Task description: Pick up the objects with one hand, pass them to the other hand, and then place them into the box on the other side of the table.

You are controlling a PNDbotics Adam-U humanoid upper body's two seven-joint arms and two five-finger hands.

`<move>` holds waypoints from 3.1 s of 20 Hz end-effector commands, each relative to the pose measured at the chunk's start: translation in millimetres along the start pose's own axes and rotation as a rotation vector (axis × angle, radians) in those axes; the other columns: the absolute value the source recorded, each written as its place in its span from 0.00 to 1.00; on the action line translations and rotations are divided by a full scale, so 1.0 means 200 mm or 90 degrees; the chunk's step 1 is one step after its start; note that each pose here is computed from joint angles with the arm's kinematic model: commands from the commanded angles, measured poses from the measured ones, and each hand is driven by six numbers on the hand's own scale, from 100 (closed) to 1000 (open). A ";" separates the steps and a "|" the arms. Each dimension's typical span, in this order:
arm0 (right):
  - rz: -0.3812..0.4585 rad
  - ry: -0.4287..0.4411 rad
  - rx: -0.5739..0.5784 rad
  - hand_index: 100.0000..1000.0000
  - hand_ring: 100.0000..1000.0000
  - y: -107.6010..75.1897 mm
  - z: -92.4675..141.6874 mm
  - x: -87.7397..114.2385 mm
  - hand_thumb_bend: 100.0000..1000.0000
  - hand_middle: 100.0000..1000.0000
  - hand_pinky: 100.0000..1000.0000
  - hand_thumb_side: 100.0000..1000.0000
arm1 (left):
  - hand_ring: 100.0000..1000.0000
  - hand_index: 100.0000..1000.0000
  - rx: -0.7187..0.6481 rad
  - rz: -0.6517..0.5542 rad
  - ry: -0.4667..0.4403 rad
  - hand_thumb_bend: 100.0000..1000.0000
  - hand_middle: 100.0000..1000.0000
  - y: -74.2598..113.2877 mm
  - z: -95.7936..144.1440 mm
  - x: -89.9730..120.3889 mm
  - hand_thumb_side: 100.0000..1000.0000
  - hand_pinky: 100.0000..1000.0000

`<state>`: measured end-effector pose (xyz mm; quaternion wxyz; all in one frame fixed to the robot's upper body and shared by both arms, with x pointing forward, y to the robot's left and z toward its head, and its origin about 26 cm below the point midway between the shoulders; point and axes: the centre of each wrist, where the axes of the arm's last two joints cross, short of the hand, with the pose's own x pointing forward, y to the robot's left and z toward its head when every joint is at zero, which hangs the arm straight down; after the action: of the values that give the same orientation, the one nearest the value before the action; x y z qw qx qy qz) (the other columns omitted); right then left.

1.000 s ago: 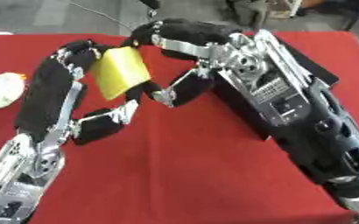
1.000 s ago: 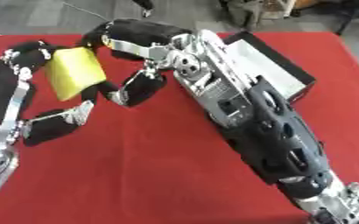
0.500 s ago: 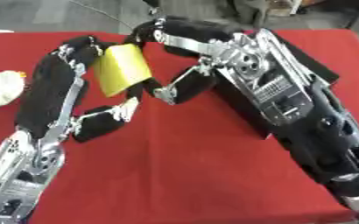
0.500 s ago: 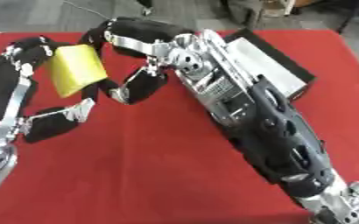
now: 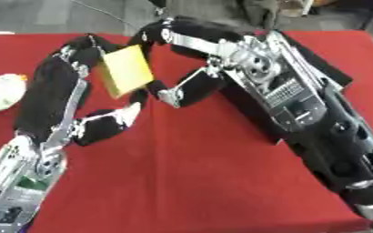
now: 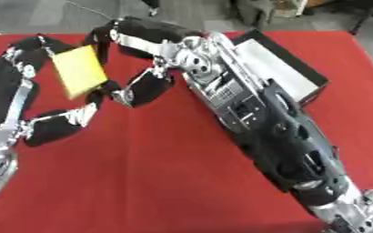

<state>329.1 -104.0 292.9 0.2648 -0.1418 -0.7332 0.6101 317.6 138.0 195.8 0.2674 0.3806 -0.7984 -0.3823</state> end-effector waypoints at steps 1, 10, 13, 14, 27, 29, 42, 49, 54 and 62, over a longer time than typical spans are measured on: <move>0.008 -0.026 -0.019 0.63 1.00 -0.05 0.00 0.05 0.00 0.59 0.89 0.01 | 0.63 0.87 -0.005 -0.030 0.015 0.62 0.67 0.02 -0.01 -0.01 0.34 0.70; 0.002 -0.022 -0.027 0.60 1.00 -0.05 0.00 0.05 0.00 0.57 0.88 0.01 | 0.65 0.90 0.010 -0.064 0.095 0.68 0.69 0.02 -0.01 -0.03 0.42 0.72; 0.002 -0.022 -0.028 0.60 1.00 -0.05 0.00 0.05 0.00 0.57 0.88 0.00 | 0.64 0.90 0.015 -0.070 0.136 0.68 0.68 0.01 -0.01 -0.04 0.44 0.71; 0.001 -0.022 -0.029 0.59 1.00 -0.05 0.00 0.05 0.00 0.57 0.88 0.00 | 0.64 0.90 0.015 -0.068 0.150 0.68 0.68 0.01 -0.01 -0.05 0.44 0.71; -0.011 0.026 -0.085 0.60 1.00 -0.13 0.08 -0.02 0.00 0.57 0.89 0.02 | 0.62 0.89 0.032 -0.068 0.238 0.62 0.66 -0.01 0.05 -0.17 0.43 0.70; -0.020 0.063 -0.118 0.61 1.00 -0.17 0.13 -0.07 0.00 0.58 0.89 0.03 | 0.62 0.89 0.042 -0.071 0.248 0.60 0.66 0.01 0.07 -0.20 0.44 0.70; -0.039 0.406 -0.280 0.63 1.00 -0.30 0.57 -0.59 0.00 0.60 0.91 0.07 | 0.60 0.86 0.170 -0.094 0.269 0.51 0.66 0.22 0.13 -0.32 0.46 0.70; -0.033 0.467 -0.288 0.62 1.00 -0.29 0.65 -0.68 0.00 0.59 0.89 0.02 | 0.58 0.84 0.201 -0.085 0.277 0.38 0.64 0.26 0.14 -0.33 0.46 0.68; -0.013 0.599 -0.227 0.64 1.00 -0.14 0.77 -0.87 0.00 0.61 0.88 0.00 | 0.59 0.84 0.252 -0.058 0.277 0.38 0.65 0.31 0.13 -0.35 0.45 0.68; 0.029 0.682 -0.184 0.64 1.00 -0.03 0.85 -1.05 0.00 0.61 0.88 0.00 | 0.59 0.84 0.274 -0.061 0.286 0.38 0.65 0.33 0.13 -0.38 0.45 0.69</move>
<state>406.9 -345.4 222.6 0.5762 -0.4599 -0.5732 0.3577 316.3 231.3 213.7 0.3495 0.5296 -0.7619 -0.1301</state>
